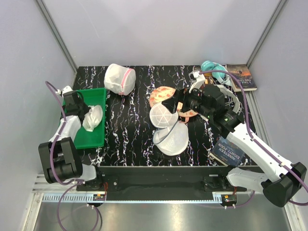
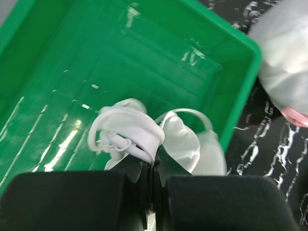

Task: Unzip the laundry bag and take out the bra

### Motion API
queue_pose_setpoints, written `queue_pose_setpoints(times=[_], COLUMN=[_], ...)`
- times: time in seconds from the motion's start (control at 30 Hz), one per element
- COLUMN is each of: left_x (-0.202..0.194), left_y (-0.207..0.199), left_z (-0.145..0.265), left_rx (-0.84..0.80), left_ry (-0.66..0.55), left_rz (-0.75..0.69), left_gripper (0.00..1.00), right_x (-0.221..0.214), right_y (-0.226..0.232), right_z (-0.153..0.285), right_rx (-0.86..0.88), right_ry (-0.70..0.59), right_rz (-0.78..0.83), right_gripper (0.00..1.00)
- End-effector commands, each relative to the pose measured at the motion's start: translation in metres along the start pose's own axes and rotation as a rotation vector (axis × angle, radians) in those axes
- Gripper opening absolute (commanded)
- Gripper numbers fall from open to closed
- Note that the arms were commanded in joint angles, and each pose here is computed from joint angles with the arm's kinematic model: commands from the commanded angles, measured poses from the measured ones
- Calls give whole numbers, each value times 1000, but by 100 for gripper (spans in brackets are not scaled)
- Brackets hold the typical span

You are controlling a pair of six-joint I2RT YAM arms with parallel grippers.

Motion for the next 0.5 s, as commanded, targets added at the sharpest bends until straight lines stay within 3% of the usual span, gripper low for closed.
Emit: queue_pose_setpoints(times=[0.0, 0.1, 0.13, 0.2, 0.23, 0.33, 0.37, 0.47], left_x=[28, 22, 24, 22, 23, 34, 39, 53], left_y=[8, 8, 7, 9, 9, 9, 9, 1], left_z=[4, -2, -3, -3, -2, 6, 10, 23], left_rx=[20, 10, 10, 20, 22, 31, 35, 12], left_ry=[-112, -86, -83, -68, -76, -116, -131, -181], left_rz=[51, 45, 40, 32, 34, 48, 57, 82], left_gripper=[3, 9, 25, 46, 66, 95, 99, 99], right_x=[4, 1, 0, -3, -5, -9, -10, -9], right_y=[-8, -8, -9, -11, -13, -19, -20, -24], right_z=[6, 4, 4, 2, 2, 4, 6, 20], right_rx=[-35, -37, -38, -45, -51, -87, -100, -142], right_ry=[-23, -15, -11, 1, 9, 42, 49, 66], right_rz=[18, 15, 14, 10, 11, 9, 11, 19], right_gripper=[96, 96, 96, 96, 96, 96, 96, 96])
Point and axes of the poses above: each gripper's point midway between its finger pads, its own z axis back along the fingers, its own y axis along the line the jaws close on, x = y × z, the point moved 1 cm from there along z, back along the fingers, and after that the axes turned 3 degrees about z, right-handed, at the moved point
